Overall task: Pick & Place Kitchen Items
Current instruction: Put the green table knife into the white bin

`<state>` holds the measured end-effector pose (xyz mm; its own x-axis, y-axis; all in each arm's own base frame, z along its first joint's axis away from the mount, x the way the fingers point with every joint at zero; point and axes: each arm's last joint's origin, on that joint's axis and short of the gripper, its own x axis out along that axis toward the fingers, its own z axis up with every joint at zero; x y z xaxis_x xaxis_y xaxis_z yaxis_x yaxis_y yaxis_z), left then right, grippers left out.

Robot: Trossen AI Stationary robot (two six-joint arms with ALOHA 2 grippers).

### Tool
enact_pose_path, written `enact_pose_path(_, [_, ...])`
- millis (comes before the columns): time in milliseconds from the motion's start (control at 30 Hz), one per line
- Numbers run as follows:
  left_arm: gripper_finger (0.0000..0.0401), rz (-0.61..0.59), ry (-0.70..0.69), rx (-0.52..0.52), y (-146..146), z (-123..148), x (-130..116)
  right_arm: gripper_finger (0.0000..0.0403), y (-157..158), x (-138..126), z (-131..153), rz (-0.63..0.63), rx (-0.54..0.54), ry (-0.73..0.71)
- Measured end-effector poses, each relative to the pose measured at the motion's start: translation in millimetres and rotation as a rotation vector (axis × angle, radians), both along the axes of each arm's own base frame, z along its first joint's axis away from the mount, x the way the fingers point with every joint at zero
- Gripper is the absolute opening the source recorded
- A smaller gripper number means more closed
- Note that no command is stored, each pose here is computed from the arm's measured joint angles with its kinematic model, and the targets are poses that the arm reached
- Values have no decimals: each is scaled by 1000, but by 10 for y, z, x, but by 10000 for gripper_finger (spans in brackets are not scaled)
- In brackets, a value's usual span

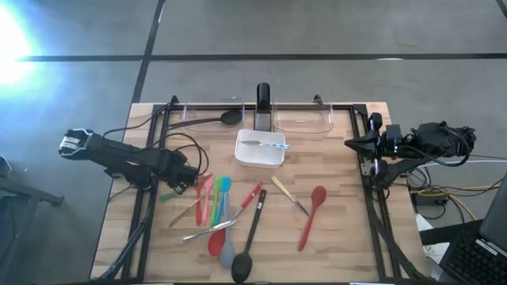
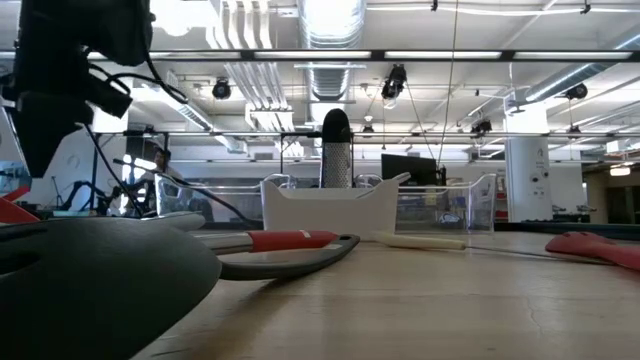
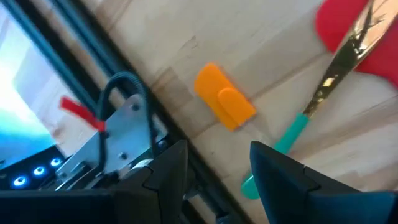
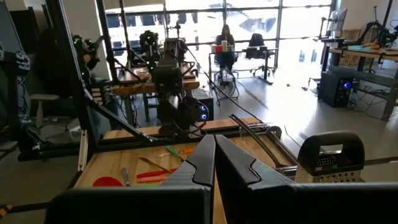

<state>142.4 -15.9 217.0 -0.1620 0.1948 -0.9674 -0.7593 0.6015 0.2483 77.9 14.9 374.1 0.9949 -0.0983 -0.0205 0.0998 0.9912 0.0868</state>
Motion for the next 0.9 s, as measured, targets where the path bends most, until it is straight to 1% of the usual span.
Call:
enact_pose_path(67, [179, -1, -28, -11, -6, -25, 26, 8, 0, 0, 0, 0, 0, 0])
enact_pose_path(267, [179, 27, -5, -7, 20, -50, 42, 8, 0, 0, 0, 0, 0, 0])
enact_pose_path(367, [179, 10, 1, -13, 31, -73, 74, 8, 0, 1, 0, 0, 0, 0])
enact_pose_path(467, [179, -76, -64, -53, 15, -104, 174, 8, 0, 0, 0, -1, 0, 0])
enact_pose_path(633, [179, -188, -199, -153, -28, -125, 341, 8, 0, 0, 0, 0, 0, 0])
enact_pose_path(900, [179, -300, -223, -198, -45, -128, 375, 8, 0, 0, 0, 0, 0, 0])
